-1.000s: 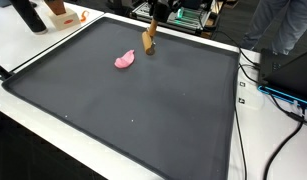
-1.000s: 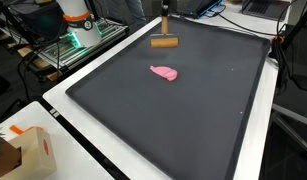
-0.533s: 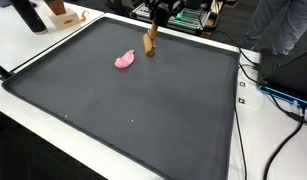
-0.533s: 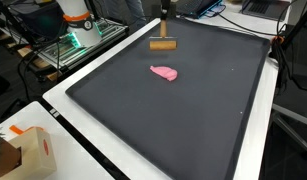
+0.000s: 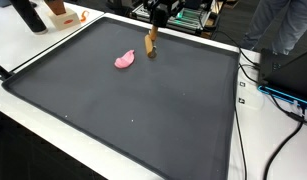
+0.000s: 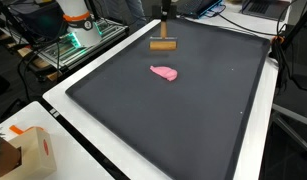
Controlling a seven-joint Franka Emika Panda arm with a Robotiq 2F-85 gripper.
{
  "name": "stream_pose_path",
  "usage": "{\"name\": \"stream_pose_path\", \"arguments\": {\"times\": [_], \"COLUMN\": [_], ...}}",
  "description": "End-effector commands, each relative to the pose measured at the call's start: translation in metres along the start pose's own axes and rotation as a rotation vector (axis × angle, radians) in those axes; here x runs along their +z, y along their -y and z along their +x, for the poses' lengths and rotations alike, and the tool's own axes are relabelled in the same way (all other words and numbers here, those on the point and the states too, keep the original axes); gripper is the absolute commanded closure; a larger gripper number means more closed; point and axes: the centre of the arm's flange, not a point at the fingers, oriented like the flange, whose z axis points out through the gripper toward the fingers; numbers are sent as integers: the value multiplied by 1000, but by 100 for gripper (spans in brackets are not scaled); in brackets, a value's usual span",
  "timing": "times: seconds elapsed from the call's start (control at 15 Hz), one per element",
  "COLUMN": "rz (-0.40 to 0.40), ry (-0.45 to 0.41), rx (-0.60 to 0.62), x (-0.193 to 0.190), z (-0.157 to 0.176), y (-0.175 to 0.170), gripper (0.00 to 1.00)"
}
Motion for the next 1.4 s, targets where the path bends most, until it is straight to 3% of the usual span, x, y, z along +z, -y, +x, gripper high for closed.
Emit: {"name": "stream_pose_path", "arguments": {"times": [0.0, 1.33], "rz": [66, 310], "ry": [21, 27], "rx": [1, 81], "x": [-7, -30], "z": [3, -2], "y": [-22, -163], "gripper": [76, 76]}}
